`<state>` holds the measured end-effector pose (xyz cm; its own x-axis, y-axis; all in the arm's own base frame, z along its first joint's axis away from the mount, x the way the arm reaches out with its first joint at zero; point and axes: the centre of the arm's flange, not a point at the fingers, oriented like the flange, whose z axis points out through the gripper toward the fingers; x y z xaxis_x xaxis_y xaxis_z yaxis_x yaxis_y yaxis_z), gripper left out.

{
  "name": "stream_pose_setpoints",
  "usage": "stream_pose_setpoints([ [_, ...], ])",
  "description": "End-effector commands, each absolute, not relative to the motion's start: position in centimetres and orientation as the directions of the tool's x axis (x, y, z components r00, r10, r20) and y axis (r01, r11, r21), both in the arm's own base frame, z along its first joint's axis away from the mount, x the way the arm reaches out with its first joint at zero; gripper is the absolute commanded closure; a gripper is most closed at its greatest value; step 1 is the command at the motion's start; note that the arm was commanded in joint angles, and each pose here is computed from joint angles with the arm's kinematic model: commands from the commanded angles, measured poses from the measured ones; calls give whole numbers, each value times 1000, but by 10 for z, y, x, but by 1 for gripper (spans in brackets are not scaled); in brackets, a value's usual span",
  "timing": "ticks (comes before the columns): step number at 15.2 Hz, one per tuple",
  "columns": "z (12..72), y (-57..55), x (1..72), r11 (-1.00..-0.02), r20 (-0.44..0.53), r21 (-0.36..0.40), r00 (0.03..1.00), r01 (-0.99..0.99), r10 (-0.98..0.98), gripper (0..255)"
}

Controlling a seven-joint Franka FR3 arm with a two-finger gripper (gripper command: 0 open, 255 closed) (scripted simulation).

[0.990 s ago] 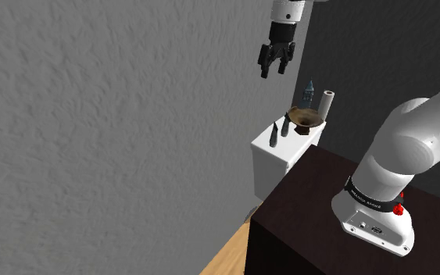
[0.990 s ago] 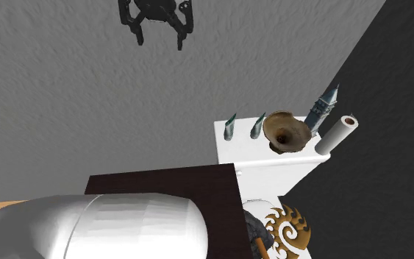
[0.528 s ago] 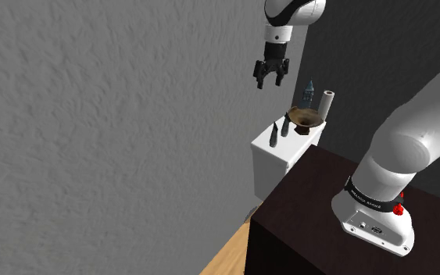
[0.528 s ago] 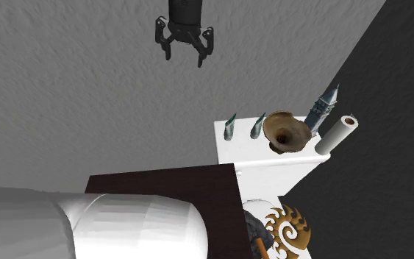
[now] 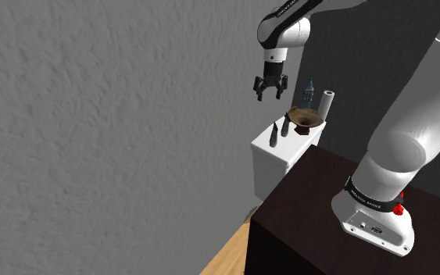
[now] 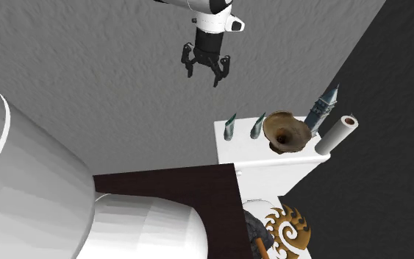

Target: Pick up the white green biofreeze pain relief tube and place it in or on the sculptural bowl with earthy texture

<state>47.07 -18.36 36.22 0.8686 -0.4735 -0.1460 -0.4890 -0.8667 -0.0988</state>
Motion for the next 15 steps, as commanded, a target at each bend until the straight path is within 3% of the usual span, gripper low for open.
stream_pose_setpoints([
  [1,337,-201,479,-842,-168,-93,842,-531,-512,0],
  [15,175,-312,482,-631,-314,-29,606,-775,-730,0],
])
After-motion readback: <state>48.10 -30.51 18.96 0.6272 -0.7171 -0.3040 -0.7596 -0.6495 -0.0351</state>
